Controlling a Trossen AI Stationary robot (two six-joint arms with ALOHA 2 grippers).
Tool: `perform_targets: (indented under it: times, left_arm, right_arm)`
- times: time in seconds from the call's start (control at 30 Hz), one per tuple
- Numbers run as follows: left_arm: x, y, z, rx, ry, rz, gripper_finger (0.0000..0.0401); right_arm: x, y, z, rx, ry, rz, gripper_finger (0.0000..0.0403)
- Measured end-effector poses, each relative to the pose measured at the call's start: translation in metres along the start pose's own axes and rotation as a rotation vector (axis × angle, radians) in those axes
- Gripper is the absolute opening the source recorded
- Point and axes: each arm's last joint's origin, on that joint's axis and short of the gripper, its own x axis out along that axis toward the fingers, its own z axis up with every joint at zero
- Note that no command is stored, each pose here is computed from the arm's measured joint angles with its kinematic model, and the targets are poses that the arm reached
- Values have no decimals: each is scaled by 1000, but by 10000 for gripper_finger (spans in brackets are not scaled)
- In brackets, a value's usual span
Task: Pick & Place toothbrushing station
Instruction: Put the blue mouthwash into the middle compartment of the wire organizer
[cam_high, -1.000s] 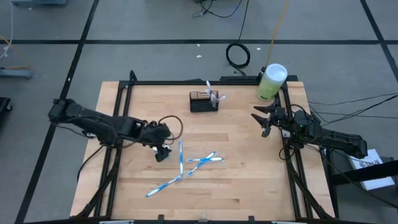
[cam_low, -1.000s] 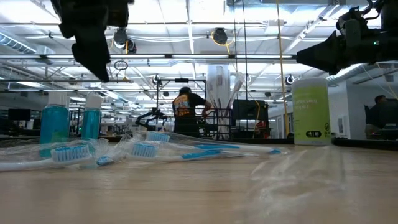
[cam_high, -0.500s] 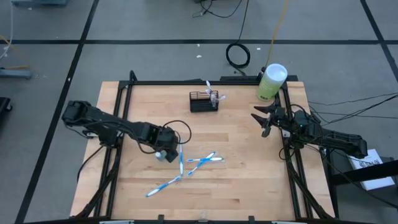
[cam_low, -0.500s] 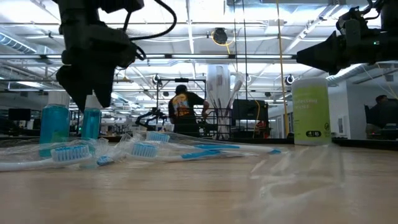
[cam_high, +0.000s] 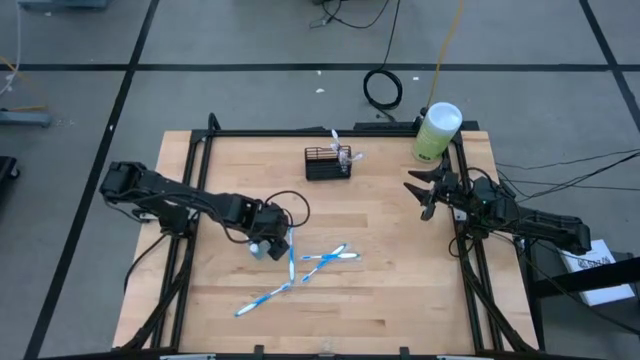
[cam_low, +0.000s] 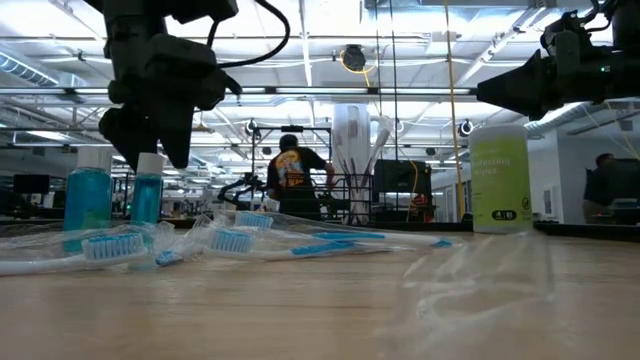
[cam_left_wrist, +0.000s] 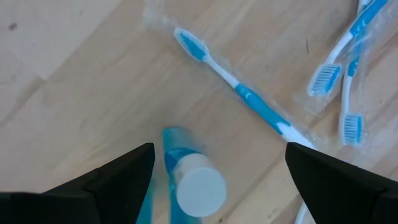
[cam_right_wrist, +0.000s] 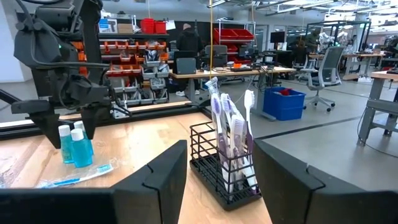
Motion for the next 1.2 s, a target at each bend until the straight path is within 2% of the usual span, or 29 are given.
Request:
perform_targets:
  times: [0.27, 0.4, 0.63, 0.77, 0.93, 1.2]
  left_arm:
    - [0, -2, 3, 29, -18, -29, 367]
    - [0, 1, 2, 9, 49, -43, 367]
    - [-1, 16, 2, -112, 124, 64, 367]
    - [-1, 17, 2, -128, 128, 72, 367]
    - [-1, 13, -1, -64, 125, 55, 367]
    - [-1, 14, -1, -39, 129, 57, 356]
  right_arm:
    - [0, 0, 0, 0, 0, 0, 171]
    - [0, 0, 0, 0, 0, 0, 171]
    - [0, 0, 0, 0, 0, 0, 171]
    - [0, 0, 0, 0, 0, 0, 171]
    - [0, 0, 0, 0, 0, 0, 171]
    - [0, 0, 0, 0, 0, 0, 171]
